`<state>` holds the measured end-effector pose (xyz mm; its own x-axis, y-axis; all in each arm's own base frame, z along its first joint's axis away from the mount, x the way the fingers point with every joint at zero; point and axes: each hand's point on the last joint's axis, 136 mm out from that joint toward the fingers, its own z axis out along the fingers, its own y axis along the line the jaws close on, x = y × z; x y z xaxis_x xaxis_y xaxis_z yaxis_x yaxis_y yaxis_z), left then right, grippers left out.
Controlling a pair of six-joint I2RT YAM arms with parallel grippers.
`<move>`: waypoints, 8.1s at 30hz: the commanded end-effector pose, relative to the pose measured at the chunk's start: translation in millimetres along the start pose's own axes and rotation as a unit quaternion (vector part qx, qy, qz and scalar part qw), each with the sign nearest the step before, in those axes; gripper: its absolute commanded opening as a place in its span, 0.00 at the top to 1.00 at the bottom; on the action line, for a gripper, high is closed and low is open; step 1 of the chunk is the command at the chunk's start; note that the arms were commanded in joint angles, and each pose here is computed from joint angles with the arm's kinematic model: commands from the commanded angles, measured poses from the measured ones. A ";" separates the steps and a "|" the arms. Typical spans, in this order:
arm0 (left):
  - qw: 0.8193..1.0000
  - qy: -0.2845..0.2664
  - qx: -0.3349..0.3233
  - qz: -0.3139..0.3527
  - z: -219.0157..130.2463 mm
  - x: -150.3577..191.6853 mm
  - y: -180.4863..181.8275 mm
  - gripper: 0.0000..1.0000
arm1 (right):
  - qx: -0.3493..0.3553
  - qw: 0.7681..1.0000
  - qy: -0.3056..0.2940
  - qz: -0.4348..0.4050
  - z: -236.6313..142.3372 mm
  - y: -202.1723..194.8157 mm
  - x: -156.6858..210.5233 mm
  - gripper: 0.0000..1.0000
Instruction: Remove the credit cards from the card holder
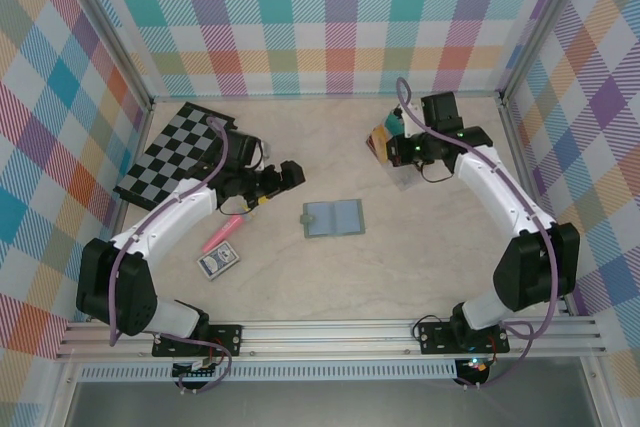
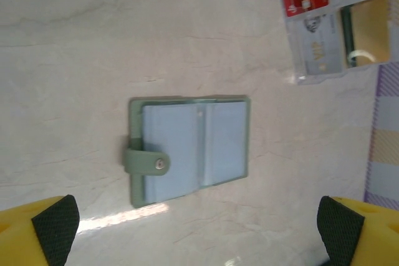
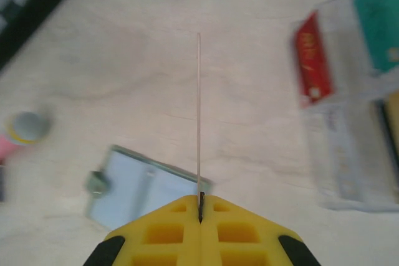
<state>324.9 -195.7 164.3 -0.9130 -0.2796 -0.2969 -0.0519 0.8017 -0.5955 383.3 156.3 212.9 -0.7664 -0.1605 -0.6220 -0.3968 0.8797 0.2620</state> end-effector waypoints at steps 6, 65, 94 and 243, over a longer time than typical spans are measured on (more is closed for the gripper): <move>0.999 -0.009 -0.037 0.017 -6.0 -6.3 13.3 0.00 | 0.109 0.985 0.085 -0.105 2.0 -73.9 9.6 1.00; 0.999 0.046 -0.020 -0.005 27.6 21.3 5.2 0.02 | -0.068 0.977 0.011 0.203 -8.2 -1.0 24.4 0.44; 0.982 0.137 -0.133 0.016 124.7 42.4 13.5 0.62 | -0.015 0.956 0.222 0.194 132.2 48.6 136.2 0.57; 0.871 -0.386 -0.253 0.171 -16.0 -95.0 207.6 0.00 | 0.198 0.944 -0.263 0.032 35.6 -158.2 87.2 0.00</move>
<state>390.1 8.5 78.0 -0.3786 -0.1187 -0.9179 -0.1890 0.9808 -0.0489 389.7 17.3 79.1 -0.4190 0.0451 -0.9069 -0.0407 0.9968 0.0684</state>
